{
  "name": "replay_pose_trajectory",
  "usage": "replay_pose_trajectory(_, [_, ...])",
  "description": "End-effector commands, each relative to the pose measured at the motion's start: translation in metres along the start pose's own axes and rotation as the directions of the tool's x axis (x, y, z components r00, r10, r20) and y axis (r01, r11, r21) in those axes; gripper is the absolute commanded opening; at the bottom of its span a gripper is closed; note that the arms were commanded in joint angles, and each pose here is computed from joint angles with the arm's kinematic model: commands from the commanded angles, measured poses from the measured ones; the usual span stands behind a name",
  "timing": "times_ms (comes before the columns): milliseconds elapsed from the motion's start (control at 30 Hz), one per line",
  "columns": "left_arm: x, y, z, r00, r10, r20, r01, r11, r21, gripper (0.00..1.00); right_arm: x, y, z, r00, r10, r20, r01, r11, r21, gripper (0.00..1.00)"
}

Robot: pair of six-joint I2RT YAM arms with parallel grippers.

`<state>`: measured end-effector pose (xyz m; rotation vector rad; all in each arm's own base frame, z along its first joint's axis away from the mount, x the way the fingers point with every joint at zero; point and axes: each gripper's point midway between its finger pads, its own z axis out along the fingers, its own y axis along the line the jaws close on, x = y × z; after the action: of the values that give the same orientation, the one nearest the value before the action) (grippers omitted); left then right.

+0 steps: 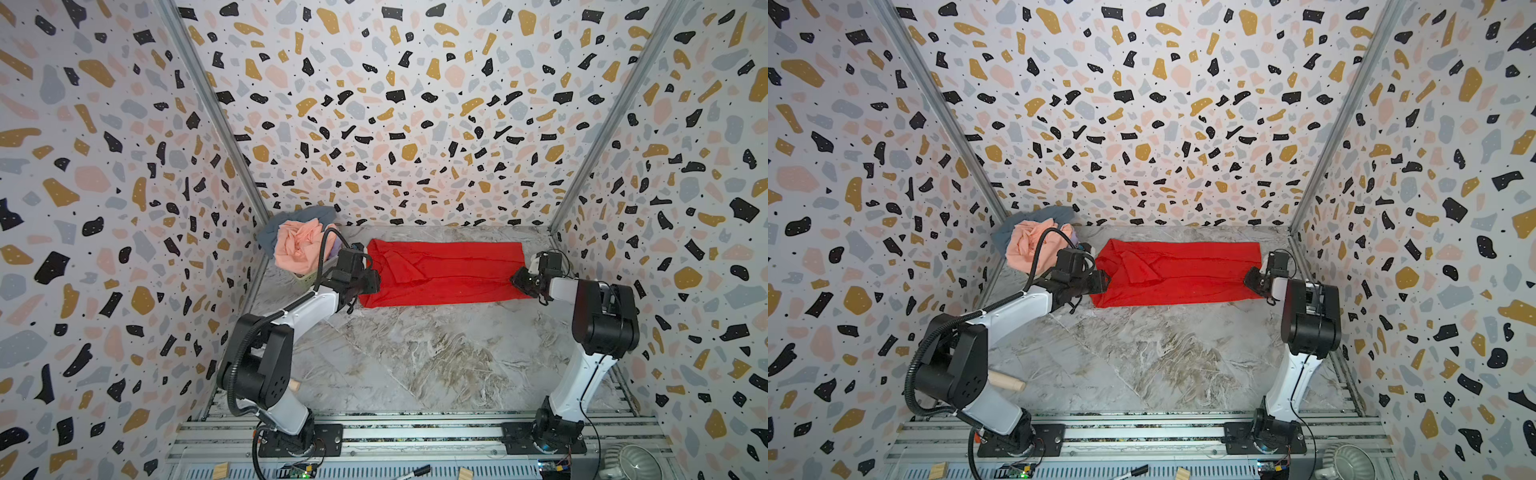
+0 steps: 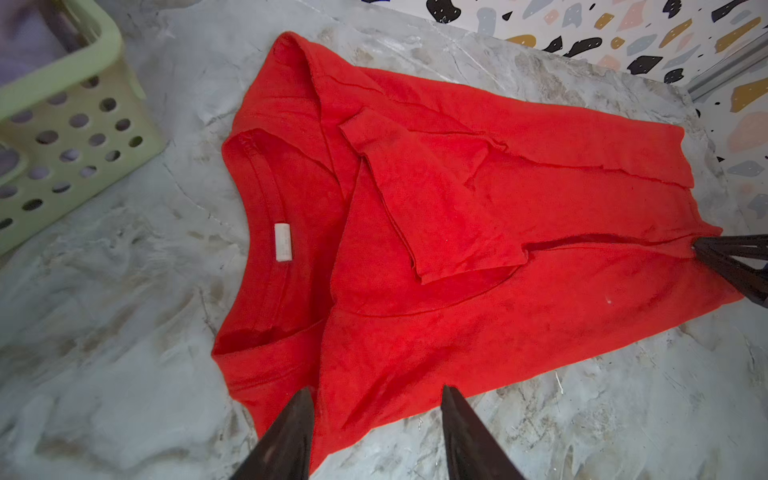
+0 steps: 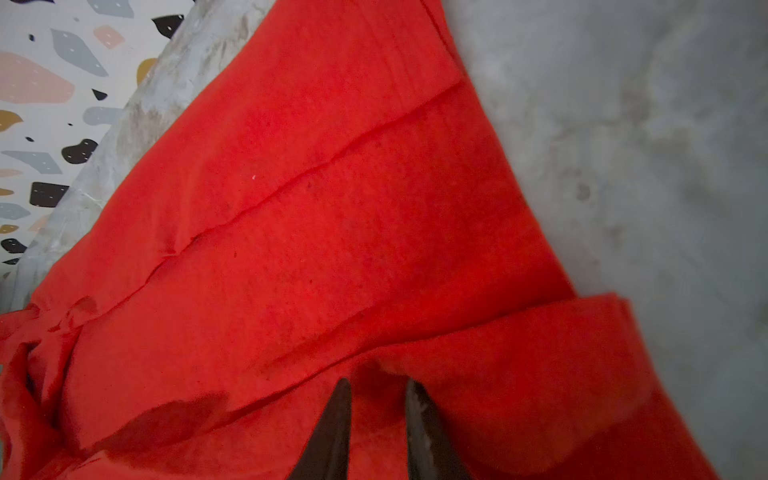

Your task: Fold and stack the t-shirts

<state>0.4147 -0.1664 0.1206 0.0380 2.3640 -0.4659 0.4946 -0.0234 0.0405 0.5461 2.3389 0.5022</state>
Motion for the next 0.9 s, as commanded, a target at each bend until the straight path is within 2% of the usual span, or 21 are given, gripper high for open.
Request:
replay_pose_trajectory(0, [0.005, 0.003, 0.003, 1.0, -0.014, 0.011, 0.014, 1.0, -0.005, 0.51, -0.041, 0.019, -0.012, 0.989, -0.083, 0.125, 0.088, 0.996, -0.034, 0.32])
replay_pose_trajectory(167, [0.018, 0.009, 0.016, 0.999, -0.024, -0.03, 0.023, 1.0, -0.017, 0.51, -0.06, 0.037, -0.016, 0.977, -0.127, 0.174, 0.144, 0.985, -0.093, 0.46])
replay_pose_trajectory(367, [0.018, 0.009, 0.021, 0.999, -0.026, -0.033, 0.026, 1.0, -0.018, 0.51, -0.072, 0.042, -0.003, 0.973, -0.136, 0.189, 0.163, 0.977, -0.138, 0.5])
replay_pose_trajectory(467, [0.016, 0.009, 0.019, 0.999, -0.021, -0.037, 0.02, 1.0, -0.023, 0.51, -0.077, 0.035, -0.015, 0.983, -0.1, 0.155, 0.116, 0.988, -0.098, 0.5])
replay_pose_trajectory(600, [0.019, 0.01, 0.018, 0.999, -0.027, -0.043, 0.025, 0.999, -0.026, 0.51, -0.05, 0.016, -0.044, 0.998, -0.02, 0.065, 0.018, 0.999, 0.03, 0.54])
replay_pose_trajectory(733, [0.018, 0.006, 0.023, 0.998, -0.037, -0.053, 0.036, 0.999, -0.006, 0.51, -0.021, 0.015, -0.053, 1.0, 0.013, 0.016, -0.013, 1.0, 0.006, 0.58])
replay_pose_trajectory(867, [0.014, 0.004, 0.024, 0.998, -0.037, -0.048, 0.037, 0.999, 0.0, 0.5, -0.01, 0.012, -0.041, 0.998, 0.056, -0.03, -0.057, 0.998, -0.019, 0.59])
